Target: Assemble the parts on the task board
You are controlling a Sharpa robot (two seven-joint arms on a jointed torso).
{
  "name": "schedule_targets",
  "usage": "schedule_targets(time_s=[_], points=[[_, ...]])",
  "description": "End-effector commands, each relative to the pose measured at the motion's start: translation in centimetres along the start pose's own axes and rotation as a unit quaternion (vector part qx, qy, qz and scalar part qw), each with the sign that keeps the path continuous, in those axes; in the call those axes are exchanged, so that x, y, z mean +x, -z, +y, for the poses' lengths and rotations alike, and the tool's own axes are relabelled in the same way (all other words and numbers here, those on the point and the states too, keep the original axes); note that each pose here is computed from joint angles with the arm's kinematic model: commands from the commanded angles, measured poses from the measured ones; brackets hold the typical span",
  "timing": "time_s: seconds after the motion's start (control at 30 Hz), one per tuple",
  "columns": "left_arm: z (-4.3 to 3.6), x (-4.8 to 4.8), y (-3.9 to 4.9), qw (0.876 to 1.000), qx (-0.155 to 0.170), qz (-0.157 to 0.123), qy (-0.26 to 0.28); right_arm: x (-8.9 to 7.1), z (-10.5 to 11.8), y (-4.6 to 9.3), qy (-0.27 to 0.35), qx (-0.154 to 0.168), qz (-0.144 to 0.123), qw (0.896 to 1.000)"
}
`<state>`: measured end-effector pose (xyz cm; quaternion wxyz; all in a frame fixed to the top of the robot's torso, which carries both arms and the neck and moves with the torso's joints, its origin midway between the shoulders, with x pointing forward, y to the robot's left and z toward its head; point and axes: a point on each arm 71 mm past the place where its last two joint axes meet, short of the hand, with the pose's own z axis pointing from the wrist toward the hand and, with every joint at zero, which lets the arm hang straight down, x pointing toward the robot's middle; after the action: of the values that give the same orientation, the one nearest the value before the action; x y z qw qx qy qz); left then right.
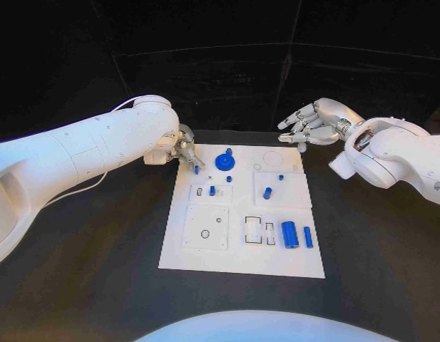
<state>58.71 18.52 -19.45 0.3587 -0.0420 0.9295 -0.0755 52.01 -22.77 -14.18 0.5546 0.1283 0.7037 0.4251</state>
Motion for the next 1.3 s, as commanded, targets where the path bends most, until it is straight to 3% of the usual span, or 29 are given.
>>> schedule_targets(time_s=[0.03,1.3], points=[[-0.22,0.02,0.04,1.0,0.01,0.004,0.004,0.0,0.17,-0.07,0.0,-0.005,0.004,1.0],[-0.05,0.17,0.09,1.0,0.003,0.012,0.005,0.09,0.18,-0.24,0.0,-0.004,0.006,1.0]])
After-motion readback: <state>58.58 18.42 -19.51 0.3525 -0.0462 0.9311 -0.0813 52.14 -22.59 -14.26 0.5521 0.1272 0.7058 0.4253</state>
